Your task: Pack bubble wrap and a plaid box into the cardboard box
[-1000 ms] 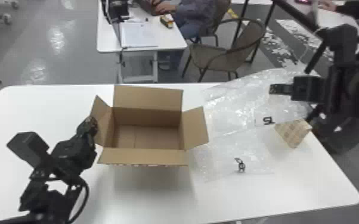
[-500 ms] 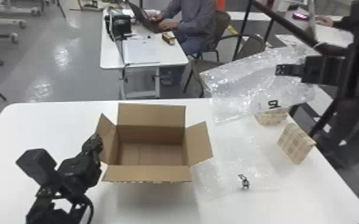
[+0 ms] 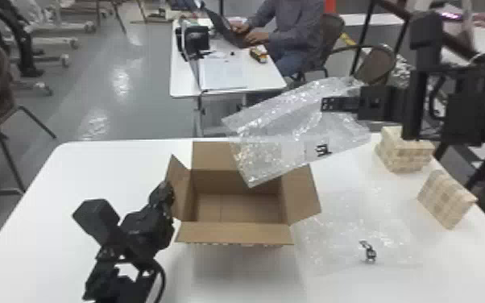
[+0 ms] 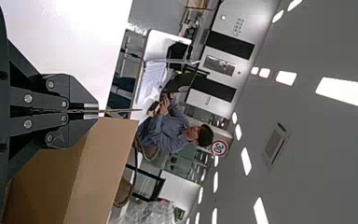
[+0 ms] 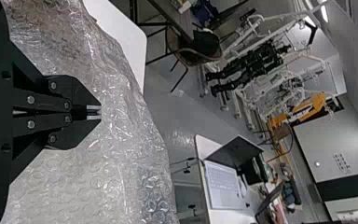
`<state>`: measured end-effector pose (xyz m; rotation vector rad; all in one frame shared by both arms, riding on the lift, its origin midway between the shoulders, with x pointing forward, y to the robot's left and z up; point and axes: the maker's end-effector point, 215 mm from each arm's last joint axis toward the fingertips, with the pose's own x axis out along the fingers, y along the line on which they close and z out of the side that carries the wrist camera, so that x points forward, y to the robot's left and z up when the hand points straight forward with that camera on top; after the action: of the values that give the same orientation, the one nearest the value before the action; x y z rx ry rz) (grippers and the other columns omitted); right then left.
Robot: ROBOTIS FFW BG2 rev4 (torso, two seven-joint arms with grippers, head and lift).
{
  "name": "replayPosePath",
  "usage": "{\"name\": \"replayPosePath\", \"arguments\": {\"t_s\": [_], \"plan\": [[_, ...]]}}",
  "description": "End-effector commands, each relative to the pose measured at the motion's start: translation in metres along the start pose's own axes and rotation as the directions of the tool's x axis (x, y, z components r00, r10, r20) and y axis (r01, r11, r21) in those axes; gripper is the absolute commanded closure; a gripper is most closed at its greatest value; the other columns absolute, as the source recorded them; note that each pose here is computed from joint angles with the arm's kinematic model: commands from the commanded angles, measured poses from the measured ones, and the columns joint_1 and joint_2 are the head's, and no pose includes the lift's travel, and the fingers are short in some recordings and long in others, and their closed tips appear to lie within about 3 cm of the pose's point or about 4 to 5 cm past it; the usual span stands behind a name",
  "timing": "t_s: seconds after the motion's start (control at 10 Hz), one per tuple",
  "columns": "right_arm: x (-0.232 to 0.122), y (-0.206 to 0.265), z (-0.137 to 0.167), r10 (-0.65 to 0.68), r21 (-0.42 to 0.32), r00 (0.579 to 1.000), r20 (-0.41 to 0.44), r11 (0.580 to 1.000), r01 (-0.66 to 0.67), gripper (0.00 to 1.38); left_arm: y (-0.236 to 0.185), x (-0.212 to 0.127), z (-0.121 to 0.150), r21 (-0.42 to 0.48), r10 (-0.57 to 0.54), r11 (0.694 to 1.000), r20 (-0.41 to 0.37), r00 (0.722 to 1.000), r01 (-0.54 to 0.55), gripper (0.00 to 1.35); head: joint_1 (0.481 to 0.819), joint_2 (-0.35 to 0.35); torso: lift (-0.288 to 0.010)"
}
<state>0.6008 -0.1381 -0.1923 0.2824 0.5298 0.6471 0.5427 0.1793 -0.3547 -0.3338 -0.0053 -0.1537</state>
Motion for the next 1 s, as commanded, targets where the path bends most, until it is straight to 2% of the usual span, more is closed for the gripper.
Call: {"name": "replayPosePath", "arguments": {"t_s": [0.0,0.2,0.4,0.6,0.8,0.9], "plan": [[0.023,0.025,-0.002,0.062,0.001,0.998,-0.004,0.998,-0.062,1.29,-0.002,0.001,0.000,0.003,-0.003,1.000,0.000,1.000,0.003,1.21,0.623,0.035,-0.110],[0.046,0.053,-0.016,0.142,0.002,0.989,-0.036,0.990,-0.142,1.29,-0.003,0.003,0.001,0.003,0.001,1.000,0.002,1.000,-0.001,1.21,0.621,0.071,-0.110],[0.074,0.071,-0.064,0.235,0.063,0.962,-0.137,0.972,-0.228,1.29,-0.002,0.002,0.005,-0.002,0.005,1.000,0.015,1.000,-0.005,1.21,0.629,0.112,-0.110],[0.080,0.059,-0.089,0.179,0.066,0.971,-0.155,0.983,-0.171,1.29,0.000,0.001,0.007,-0.002,0.017,1.000,0.026,1.000,-0.017,1.21,0.658,0.141,-0.110],[0.098,0.079,-0.127,0.231,0.167,0.961,-0.154,0.964,-0.206,1.29,0.004,-0.002,0.007,-0.008,0.033,0.999,0.031,0.999,-0.033,1.21,0.675,0.147,-0.110],[0.106,0.082,-0.141,0.244,0.190,0.955,-0.166,0.959,-0.212,1.29,0.001,-0.002,0.008,-0.009,0.026,1.000,0.034,0.999,-0.026,1.21,0.690,0.164,-0.110]]}}
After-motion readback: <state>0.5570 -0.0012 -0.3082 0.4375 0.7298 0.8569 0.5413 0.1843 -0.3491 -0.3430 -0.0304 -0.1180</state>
